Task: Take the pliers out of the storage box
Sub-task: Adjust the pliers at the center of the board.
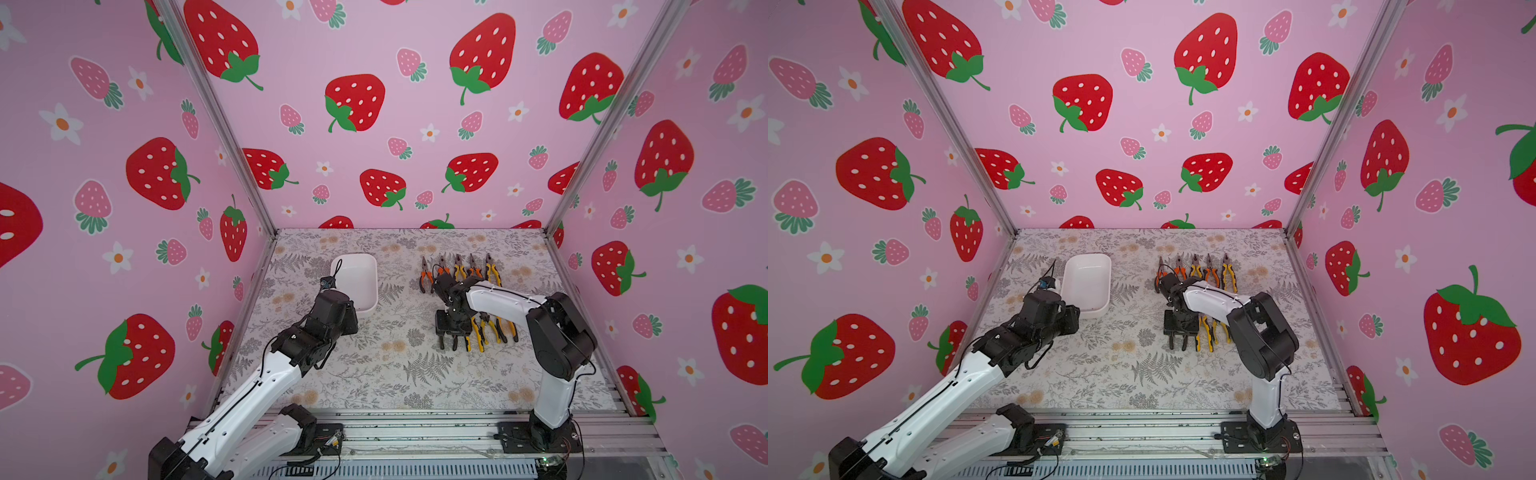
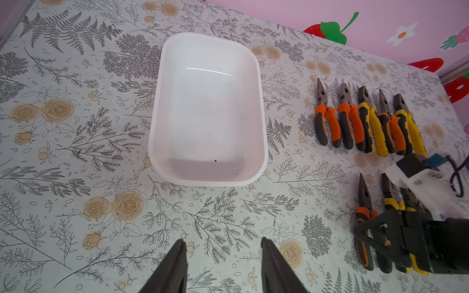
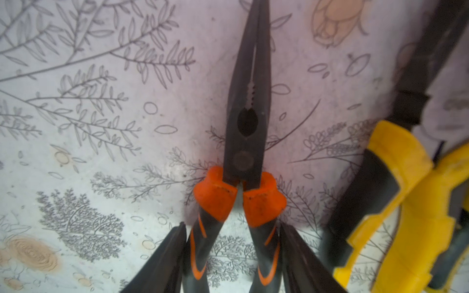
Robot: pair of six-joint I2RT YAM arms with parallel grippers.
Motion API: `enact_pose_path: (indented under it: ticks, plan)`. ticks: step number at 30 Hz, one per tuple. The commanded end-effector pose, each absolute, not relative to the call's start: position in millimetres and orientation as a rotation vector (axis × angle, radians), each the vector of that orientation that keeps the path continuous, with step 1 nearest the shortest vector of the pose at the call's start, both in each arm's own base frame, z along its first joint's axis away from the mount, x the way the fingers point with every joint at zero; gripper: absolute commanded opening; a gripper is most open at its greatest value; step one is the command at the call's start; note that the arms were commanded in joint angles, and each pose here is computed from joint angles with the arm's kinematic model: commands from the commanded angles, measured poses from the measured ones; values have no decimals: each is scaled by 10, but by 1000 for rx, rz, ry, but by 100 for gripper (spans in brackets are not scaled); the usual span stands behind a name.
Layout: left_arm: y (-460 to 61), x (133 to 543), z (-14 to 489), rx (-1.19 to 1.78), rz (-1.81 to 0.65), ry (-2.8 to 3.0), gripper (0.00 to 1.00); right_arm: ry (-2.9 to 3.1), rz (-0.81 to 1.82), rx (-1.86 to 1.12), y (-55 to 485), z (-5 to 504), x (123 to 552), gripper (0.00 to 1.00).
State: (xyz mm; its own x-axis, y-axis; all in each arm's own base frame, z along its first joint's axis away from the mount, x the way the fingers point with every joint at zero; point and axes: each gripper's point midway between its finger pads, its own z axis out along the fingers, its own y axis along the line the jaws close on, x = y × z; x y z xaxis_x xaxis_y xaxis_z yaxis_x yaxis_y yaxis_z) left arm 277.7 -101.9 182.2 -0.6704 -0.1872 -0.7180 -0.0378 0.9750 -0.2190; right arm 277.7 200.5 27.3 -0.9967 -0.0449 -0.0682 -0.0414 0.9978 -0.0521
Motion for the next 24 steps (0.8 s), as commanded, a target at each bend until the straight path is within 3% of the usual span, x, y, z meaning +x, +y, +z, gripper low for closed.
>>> enact_pose_path:
  ticks: [1,24]
  plan:
    - [-1003,2745,1836,-167,-241,2304,49,3081,-88,-153,2006,391,2746,58]
    - [-1026,2759,1796,-161,-237,2322,49,3097,-157,-218,1928,312,2853,59]
